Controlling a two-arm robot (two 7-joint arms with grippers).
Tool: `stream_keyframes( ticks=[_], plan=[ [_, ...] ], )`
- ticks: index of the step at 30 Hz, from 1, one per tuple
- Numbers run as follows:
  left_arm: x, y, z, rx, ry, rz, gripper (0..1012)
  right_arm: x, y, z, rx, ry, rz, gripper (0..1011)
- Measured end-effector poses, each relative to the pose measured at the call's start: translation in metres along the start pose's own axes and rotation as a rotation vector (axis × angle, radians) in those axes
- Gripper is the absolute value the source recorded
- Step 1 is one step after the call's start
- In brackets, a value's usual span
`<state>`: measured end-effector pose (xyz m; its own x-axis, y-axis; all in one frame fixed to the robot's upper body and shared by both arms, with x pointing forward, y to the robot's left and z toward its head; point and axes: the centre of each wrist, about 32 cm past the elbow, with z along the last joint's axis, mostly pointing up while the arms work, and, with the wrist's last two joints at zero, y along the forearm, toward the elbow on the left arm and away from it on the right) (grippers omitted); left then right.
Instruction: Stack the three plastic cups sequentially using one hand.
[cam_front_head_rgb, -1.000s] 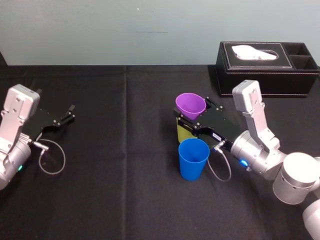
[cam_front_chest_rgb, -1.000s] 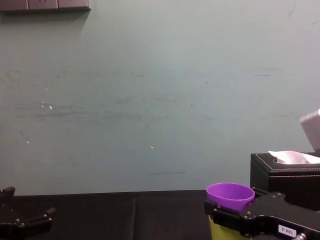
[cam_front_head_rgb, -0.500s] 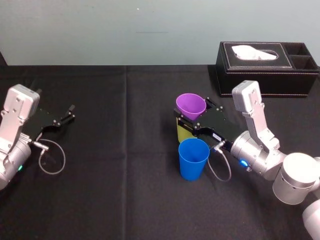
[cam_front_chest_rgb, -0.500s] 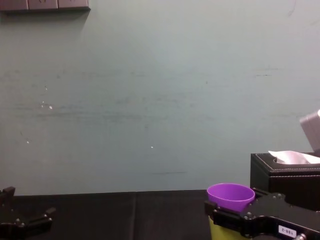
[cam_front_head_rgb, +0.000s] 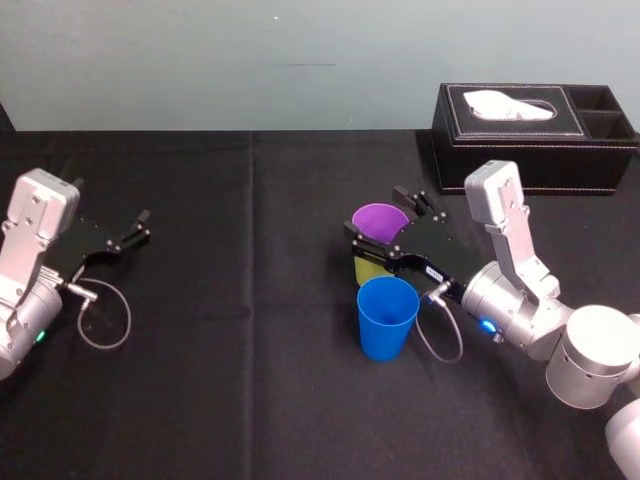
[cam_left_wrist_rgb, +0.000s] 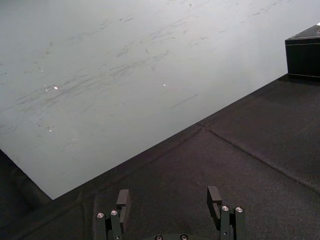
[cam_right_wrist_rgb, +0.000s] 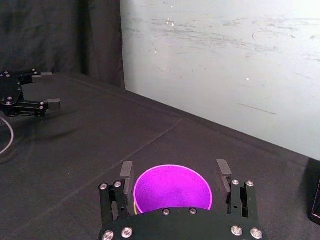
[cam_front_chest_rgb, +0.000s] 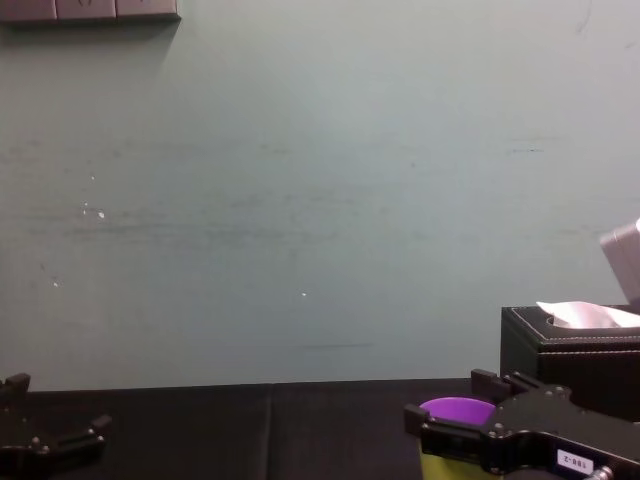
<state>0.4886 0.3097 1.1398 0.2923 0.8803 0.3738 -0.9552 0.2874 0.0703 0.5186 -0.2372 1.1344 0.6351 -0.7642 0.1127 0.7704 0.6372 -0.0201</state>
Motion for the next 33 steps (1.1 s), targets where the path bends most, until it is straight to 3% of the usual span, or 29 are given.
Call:
stream_keyframes(
  ticks=[6,16,25,33],
  plan=[
    [0.0,0.0,0.0,0.0,0.0,0.0,1011,-0.0001,-0.001,0.001,0.006,-0.004,0.004,1002],
    [0.0,0.0,0.0,0.0,0.0,0.0,1012,-0.0026,-0.016,0.018,0.03,-0.024,0.007,1002],
    [0.0,0.0,0.0,0.0,0.0,0.0,1012,-0.005,-0.042,0.03,0.037,-0.034,-0.005,1002],
    [0.0,0.0,0.0,0.0,0.0,0.0,1011,0.0054,-0.078,0.04,0.015,-0.075,-0.035,1002]
  ],
)
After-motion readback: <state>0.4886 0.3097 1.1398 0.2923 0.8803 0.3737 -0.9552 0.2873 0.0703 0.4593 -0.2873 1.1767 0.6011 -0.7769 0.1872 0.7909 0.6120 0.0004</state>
